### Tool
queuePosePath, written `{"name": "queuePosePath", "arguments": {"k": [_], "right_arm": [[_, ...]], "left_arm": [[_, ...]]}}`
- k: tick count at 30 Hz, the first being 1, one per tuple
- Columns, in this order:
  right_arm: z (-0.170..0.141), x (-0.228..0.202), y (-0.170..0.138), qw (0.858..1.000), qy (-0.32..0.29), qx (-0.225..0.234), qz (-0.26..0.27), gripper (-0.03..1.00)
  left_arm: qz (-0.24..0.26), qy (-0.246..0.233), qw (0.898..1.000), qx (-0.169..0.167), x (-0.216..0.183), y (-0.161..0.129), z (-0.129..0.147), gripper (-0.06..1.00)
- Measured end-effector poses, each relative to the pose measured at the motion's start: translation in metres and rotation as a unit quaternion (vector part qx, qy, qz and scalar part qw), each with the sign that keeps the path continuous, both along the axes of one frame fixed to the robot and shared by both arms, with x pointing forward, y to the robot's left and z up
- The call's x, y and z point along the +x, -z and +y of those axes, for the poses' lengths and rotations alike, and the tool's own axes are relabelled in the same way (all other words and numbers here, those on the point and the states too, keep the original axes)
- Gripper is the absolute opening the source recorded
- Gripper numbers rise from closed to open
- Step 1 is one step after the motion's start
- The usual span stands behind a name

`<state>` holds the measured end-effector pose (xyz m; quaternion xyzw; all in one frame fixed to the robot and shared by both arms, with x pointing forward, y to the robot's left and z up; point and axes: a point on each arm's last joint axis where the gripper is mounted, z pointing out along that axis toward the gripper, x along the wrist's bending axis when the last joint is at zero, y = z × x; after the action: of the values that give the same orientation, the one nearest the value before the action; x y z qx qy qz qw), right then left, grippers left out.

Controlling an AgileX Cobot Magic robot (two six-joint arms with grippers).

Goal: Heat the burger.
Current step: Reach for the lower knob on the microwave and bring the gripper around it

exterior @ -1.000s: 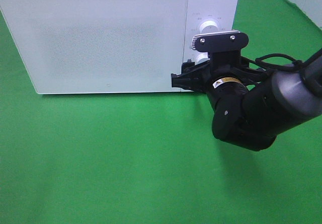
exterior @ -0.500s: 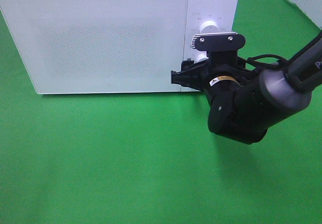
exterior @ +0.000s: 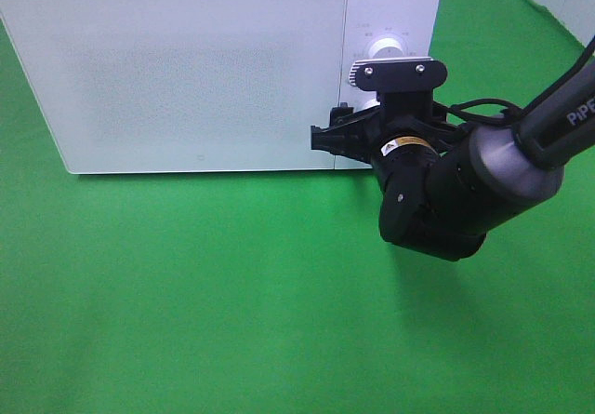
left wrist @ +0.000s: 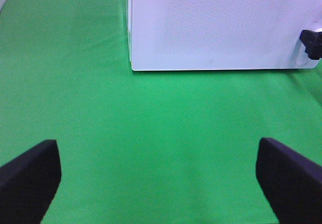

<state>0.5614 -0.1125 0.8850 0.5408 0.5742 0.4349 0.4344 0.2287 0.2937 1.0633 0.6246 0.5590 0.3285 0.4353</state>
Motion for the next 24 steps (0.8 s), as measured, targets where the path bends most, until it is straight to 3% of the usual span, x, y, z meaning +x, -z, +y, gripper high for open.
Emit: {"name": "queuePosePath", "arguments": {"k": [14,18,24], "right_arm": [[-0.0006,0.0001,0.0074,1.000,-0.001,-0.001,0.007,0.76],[-0.0010,0.0002,0.0096,1.000,-0.001,-0.003,0.010,0.73],[-0.0014,0.0007,0.0081,1.000,0.001,-0.004,-0.001,0.61]], "left_arm": [[0.000,0.000,1.000,0.000,0.0000,0.0000,0.0000,0.97],[0.000,0.000,1.000,0.000,0.0000,0.0000,0.0000,0.97],[0.000,0.000,1.000,0.000,0.0000,0.0000,0.0000,0.97]]}}
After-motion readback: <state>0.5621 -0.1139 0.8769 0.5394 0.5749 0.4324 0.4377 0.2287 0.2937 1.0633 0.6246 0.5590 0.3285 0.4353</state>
